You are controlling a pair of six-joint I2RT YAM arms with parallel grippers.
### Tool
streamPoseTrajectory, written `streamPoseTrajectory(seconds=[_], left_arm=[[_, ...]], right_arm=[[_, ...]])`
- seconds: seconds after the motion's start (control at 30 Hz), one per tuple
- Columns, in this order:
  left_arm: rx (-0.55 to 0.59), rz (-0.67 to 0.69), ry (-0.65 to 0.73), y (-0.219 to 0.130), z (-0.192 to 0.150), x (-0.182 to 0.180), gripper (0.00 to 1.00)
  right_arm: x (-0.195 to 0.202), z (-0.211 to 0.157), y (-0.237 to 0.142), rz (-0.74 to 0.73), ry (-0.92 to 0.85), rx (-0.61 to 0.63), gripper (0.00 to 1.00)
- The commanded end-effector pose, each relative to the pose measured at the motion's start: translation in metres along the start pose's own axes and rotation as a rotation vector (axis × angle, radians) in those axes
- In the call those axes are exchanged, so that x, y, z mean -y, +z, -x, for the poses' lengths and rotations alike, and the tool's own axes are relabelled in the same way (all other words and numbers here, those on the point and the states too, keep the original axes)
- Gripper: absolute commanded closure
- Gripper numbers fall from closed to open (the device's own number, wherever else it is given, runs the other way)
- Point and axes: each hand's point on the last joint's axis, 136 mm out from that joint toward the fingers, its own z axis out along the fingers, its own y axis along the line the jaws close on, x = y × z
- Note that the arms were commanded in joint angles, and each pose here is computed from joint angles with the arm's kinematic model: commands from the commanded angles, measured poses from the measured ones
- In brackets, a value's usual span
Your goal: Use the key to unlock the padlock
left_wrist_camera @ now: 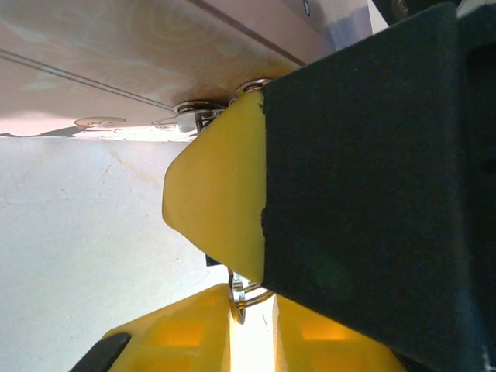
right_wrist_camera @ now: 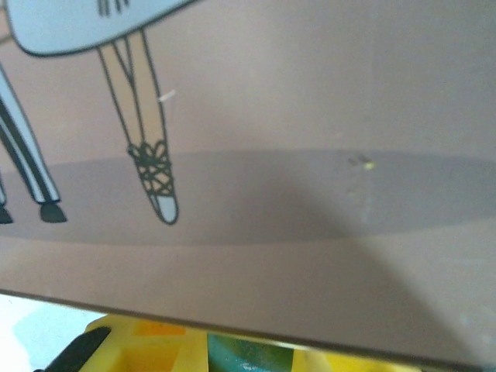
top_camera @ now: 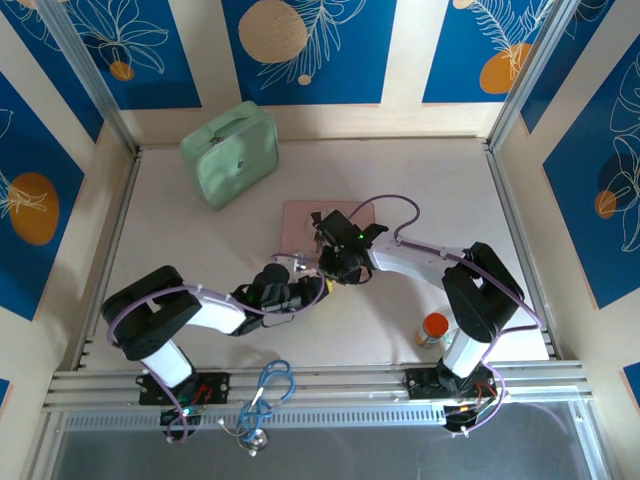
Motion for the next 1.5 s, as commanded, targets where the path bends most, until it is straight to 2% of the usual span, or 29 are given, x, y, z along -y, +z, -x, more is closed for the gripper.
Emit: streamPoseTrajectory(seconds=[0.0,0.1,0.33,0.5,0.63,0.7,0.9,1.03,1.17,1.33,1.37,1.43,1.47], left_arm=[[0.063,-0.057,0.041,0.006,0.019,0.024,0.84],[0.067,-0.046,0.045,0.006,0.019,0.021,0.81],[0.076,-0.015,0.079,0.01,0.024,0.02,0.85],[0.087,0.017,0.113,0.015,0.028,0.019,0.94],[0.123,0.105,0.156,0.008,0.032,0.009,1.0],[0.142,0.189,0.225,0.002,0.034,0.007,1.0],[0.214,0.562,0.636,-0.016,0.032,0.014,1.0],[0.243,0.76,0.812,-0.02,0.029,0.012,1.0],[0.282,0.78,0.927,-0.015,0.025,0.028,1.0],[0.264,0.756,0.931,-0.01,0.018,0.031,1.0],[0.248,0.742,0.921,-0.009,0.016,0.033,0.97],[0.222,0.724,0.889,-0.01,0.013,0.035,0.65],[0.208,0.724,0.858,-0.014,0.011,0.036,0.55]], right_arm=[[0.0,-0.025,0.004,0.0,0.013,-0.104,1.0],[-0.001,-0.025,0.003,0.0,0.015,-0.108,1.0],[0.001,-0.03,0.003,-0.009,0.028,-0.132,1.0],[0.002,-0.031,0.004,-0.014,0.03,-0.142,1.0],[0.005,-0.031,0.004,-0.034,0.029,-0.153,1.0],[0.007,-0.032,0.004,-0.049,0.034,-0.166,1.0],[0.007,-0.04,0.004,-0.057,0.051,-0.249,1.0],[0.006,-0.048,0.006,-0.043,0.07,-0.299,1.0],[0.009,-0.055,0.012,-0.016,0.097,-0.334,1.0],[0.017,-0.061,0.021,-0.004,0.122,-0.353,1.0],[0.018,-0.06,0.023,-0.005,0.124,-0.353,1.0],[0.02,-0.058,0.026,-0.011,0.123,-0.343,1.0],[0.022,-0.057,0.027,-0.017,0.122,-0.336,1.0]])
